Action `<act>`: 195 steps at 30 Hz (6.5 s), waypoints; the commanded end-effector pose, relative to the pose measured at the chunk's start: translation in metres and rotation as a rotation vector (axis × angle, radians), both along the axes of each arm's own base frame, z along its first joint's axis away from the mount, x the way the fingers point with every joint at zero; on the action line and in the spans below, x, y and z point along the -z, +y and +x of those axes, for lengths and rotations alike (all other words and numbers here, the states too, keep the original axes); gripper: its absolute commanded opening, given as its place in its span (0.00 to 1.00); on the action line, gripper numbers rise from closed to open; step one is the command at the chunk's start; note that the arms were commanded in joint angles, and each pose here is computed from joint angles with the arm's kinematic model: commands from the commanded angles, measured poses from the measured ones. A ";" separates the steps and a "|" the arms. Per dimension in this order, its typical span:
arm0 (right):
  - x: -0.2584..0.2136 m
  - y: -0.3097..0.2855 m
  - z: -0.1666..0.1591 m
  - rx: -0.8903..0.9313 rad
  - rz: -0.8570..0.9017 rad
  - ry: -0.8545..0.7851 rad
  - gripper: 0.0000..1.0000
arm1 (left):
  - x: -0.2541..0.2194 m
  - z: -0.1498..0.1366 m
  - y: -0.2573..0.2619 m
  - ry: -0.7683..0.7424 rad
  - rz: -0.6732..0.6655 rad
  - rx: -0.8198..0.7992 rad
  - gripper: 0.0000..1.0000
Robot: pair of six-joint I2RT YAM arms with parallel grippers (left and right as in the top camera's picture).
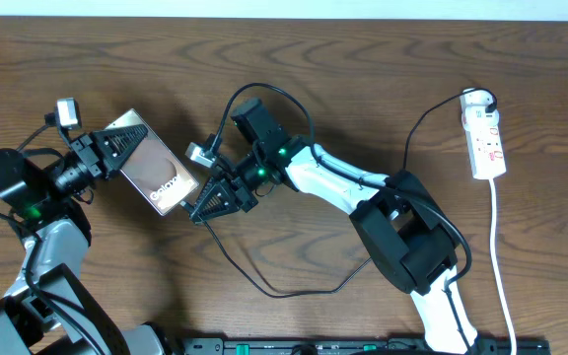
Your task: Plug charger to phone and switch on socket
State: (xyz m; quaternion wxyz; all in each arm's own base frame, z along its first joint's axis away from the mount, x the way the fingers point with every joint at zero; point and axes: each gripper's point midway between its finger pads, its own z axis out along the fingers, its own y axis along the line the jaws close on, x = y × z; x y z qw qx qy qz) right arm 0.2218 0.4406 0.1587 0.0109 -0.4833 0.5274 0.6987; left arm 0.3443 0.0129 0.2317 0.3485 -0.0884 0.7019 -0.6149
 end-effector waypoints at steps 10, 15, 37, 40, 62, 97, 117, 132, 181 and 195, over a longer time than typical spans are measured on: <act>-0.003 0.000 -0.006 -0.024 -0.008 0.033 0.01 | -0.003 -0.003 -0.004 -0.031 0.021 0.021 0.07; -0.003 -0.001 -0.003 -0.019 -0.008 0.033 0.01 | -0.003 -0.003 -0.004 -0.031 0.021 0.021 0.08; -0.003 -0.007 0.009 0.009 -0.009 0.035 0.01 | -0.003 0.005 0.002 -0.035 0.025 -0.037 0.07; -0.002 -0.006 0.010 0.017 -0.020 0.035 0.01 | -0.003 0.005 0.002 -0.035 0.025 -0.037 0.07; -0.005 0.005 0.021 0.063 -0.069 0.048 0.01 | -0.003 0.007 -0.016 -0.075 0.054 0.006 0.07; -0.024 0.024 0.058 0.242 -0.083 0.040 0.01 | -0.003 0.012 -0.012 -0.100 0.075 -0.028 0.07; -0.033 0.022 0.071 0.280 -0.058 0.038 0.04 | -0.003 0.009 -0.014 -0.108 0.079 -0.007 0.07; -0.034 0.021 0.069 0.264 -0.071 0.063 0.99 | -0.003 0.016 -0.008 -0.105 0.081 -0.059 0.08; -0.078 -0.280 0.233 1.549 -0.855 0.071 0.99 | 0.012 0.024 0.007 0.026 0.019 -0.147 0.07; -0.157 -0.302 0.164 1.634 -0.813 -0.017 0.98 | 0.168 0.012 0.026 0.624 0.314 -0.479 0.07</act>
